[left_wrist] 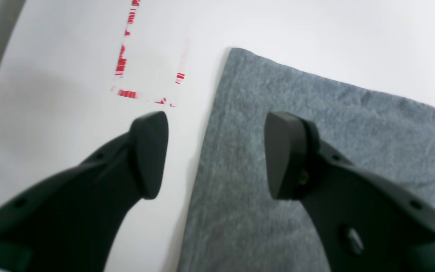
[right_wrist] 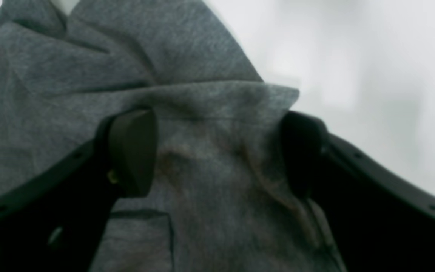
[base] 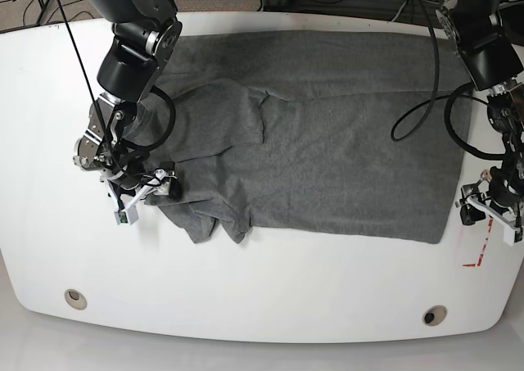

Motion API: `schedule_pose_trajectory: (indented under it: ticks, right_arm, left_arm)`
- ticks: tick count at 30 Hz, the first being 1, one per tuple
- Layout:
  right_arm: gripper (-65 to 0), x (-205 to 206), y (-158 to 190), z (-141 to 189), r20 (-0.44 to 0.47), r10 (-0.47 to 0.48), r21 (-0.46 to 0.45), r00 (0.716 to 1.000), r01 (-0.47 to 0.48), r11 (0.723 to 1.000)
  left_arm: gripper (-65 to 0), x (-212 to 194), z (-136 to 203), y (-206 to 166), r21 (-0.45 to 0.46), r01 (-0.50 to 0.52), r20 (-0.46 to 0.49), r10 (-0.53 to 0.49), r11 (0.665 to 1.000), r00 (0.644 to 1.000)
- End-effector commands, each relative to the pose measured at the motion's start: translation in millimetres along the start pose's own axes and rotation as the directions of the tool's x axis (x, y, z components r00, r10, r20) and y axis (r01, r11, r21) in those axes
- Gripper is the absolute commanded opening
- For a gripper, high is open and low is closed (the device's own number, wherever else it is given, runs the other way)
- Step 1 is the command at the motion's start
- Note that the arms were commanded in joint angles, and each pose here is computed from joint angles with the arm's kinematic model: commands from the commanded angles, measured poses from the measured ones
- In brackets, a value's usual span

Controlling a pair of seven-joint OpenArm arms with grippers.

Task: Fold the T-shirt properly
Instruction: 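Move both grippers to the T-shirt hem corners and pinch them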

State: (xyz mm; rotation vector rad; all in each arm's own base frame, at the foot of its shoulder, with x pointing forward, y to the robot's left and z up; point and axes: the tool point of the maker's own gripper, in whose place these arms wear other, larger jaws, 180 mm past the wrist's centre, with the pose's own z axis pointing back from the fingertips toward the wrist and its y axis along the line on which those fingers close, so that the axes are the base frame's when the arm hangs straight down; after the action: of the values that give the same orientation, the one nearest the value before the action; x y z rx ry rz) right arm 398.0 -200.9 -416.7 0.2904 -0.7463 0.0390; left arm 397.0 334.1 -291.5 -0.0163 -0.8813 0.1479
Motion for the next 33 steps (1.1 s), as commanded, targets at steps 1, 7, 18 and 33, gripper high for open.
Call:
schedule_pose_trajectory:
  ticks: [1,7,18,33]
  right_arm:
    - [-27.7,13,-3,4,0.023,0.012,-0.009,1.0,-0.012,1.0]
    - [-57.7,12,-4,4,0.023,0.013,-0.01,1.0,-0.012,1.0]
    - [-64.8,12,-4,4,0.022,0.014,-0.01,1.0,-0.014,1.0]
    - [-64.7,12,-4,4,0.023,0.015,-0.011,1.0,-0.015,1.0]
  left_arm:
    - [-26.7,26,1,7,0.009,0.003,0.061,-0.004,1.0,0.998]
    - [-26.5,21,-26,9,0.021,0.007,0.012,-0.008,1.0,1.0]
    - [-23.7,7,-80,7,0.019,-0.021,-0.034,0.022,1.0,0.999]
    - [-15.7,-27,-109,7,0.03,-0.049,-0.079,0.051,0.998,0.996]
